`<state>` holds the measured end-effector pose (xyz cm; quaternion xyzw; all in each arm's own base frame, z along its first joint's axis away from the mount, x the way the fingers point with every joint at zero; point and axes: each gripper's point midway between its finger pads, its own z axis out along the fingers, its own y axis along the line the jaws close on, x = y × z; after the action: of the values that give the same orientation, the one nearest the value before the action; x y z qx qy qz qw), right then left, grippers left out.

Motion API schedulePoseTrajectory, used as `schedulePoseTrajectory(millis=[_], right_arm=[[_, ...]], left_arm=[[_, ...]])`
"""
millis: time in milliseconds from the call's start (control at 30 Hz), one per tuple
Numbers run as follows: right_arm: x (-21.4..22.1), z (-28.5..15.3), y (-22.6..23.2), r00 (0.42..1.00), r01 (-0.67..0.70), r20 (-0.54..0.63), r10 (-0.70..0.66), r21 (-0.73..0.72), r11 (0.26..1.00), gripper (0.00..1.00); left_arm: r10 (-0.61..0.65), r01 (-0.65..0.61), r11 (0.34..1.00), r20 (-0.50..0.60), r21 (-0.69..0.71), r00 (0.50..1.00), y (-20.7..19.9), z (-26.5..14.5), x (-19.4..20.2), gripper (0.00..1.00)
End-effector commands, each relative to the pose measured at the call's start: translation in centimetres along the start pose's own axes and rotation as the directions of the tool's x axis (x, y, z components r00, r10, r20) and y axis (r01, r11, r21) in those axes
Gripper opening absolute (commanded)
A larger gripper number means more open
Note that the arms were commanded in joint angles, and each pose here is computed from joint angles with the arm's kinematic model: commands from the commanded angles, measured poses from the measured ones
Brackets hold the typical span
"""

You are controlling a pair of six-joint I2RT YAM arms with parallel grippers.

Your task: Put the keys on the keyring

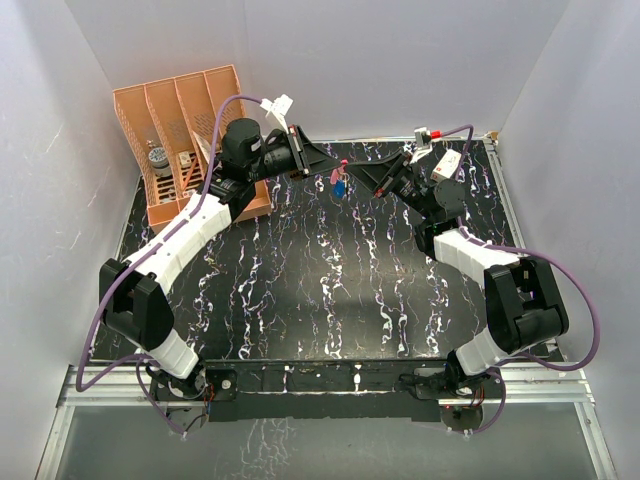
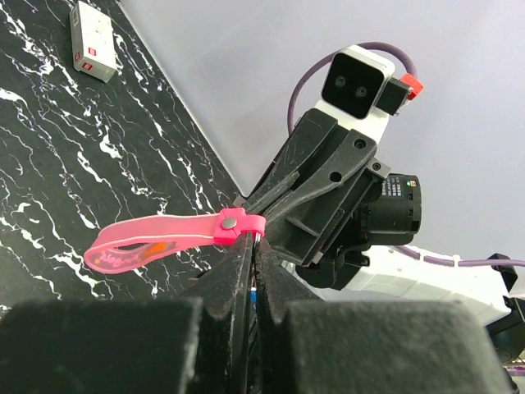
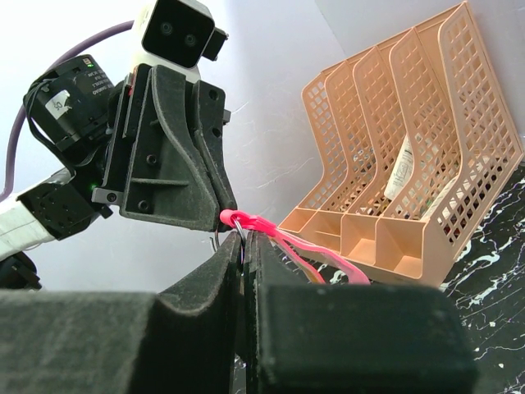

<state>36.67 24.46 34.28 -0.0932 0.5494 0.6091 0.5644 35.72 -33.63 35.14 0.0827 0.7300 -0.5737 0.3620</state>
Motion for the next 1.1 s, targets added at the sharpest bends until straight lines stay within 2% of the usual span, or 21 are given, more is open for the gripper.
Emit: schedulePoseTrajectory(millis=[0,533,833,900,1067], right_arm=[[-2.29,1.05,2.48,0.996,0.076,0.048,-0.073,-0.07,0.995,0.0],[-2.19,1.04,2.93,0.996,0.087,0.037,-0.084,-0.085,0.993,0.0],[-2.11,1.13,3.03,0.996,0.087,0.037,-0.084,-0.087,0.992,0.0],[-2.19,1.13,3.06,0.996,0.088,0.041,-0.085,-0.086,0.992,0.0],[-2.19,1.16,3.02,0.996,0.088,0.041,-0.085,-0.086,0.992,0.0]], left_arm=[[0.032,-0.032,0.999,0.007,0.042,0.999,-2.23,-0.35,-0.78,0.0],[0.018,-0.018,0.999,-0.011,0.044,1.0,-1.96,0.22,-0.64,0.0],[0.021,-0.02,0.999,-0.016,0.047,1.0,-2.1,0.5,-0.54,0.15],[0.022,-0.022,0.999,-0.016,0.045,1.0,-2.1,0.53,-0.56,0.15],[0.024,-0.023,0.999,-0.016,0.041,1.0,-2.12,0.54,-0.51,0.0]])
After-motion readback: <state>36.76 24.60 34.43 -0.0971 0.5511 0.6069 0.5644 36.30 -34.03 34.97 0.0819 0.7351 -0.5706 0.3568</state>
